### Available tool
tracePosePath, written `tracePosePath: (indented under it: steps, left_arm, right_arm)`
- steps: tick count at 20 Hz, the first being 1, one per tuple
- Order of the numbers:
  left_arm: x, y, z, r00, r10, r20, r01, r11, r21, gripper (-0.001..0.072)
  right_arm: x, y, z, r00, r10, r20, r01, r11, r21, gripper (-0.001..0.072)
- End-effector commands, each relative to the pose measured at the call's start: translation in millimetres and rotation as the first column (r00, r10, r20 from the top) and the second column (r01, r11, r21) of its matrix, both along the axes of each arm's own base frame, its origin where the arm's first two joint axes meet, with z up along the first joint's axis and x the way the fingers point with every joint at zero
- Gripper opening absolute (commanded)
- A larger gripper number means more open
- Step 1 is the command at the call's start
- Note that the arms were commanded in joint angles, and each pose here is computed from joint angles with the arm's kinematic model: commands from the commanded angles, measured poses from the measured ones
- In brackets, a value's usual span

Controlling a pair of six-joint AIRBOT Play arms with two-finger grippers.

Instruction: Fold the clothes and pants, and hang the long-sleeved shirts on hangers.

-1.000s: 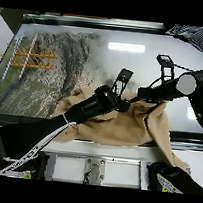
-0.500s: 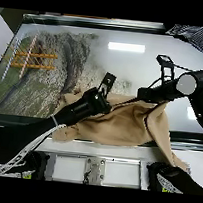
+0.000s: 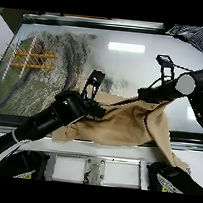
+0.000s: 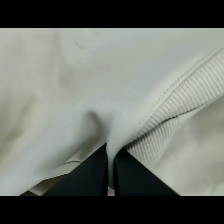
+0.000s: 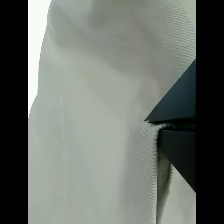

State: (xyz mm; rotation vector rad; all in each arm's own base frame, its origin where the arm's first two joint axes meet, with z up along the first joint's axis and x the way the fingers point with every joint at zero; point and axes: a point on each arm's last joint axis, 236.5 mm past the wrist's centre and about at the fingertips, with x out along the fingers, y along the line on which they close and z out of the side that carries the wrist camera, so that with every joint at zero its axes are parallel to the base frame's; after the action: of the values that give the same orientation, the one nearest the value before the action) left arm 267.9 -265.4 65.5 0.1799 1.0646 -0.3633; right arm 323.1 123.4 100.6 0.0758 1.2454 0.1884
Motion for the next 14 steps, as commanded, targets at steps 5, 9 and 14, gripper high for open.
tracePosePath:
  steps: [5, 9, 14]
  left_arm:
    - [47, 6, 180, 0.963, 0.03, 0.268, 0.059, 0.946, -0.318, 0.0021]
    - [23, 5, 293, 0.913, -0.036, 0.407, 0.233, 0.864, -0.447, 0.0021]
    - [-4, 33, 175, 0.993, -0.106, 0.044, 0.113, 0.961, -0.251, 0.0021]
  right_arm:
    - [11, -13, 87, 0.978, 0.142, 0.154, -0.129, 0.987, -0.094, 0.0031]
    - [3, -15, 183, 0.925, 0.147, 0.351, -0.131, 0.989, -0.07, 0.0031]
    - [-20, -19, 157, 0.968, 0.143, 0.205, -0.13, 0.989, -0.077, 0.0031]
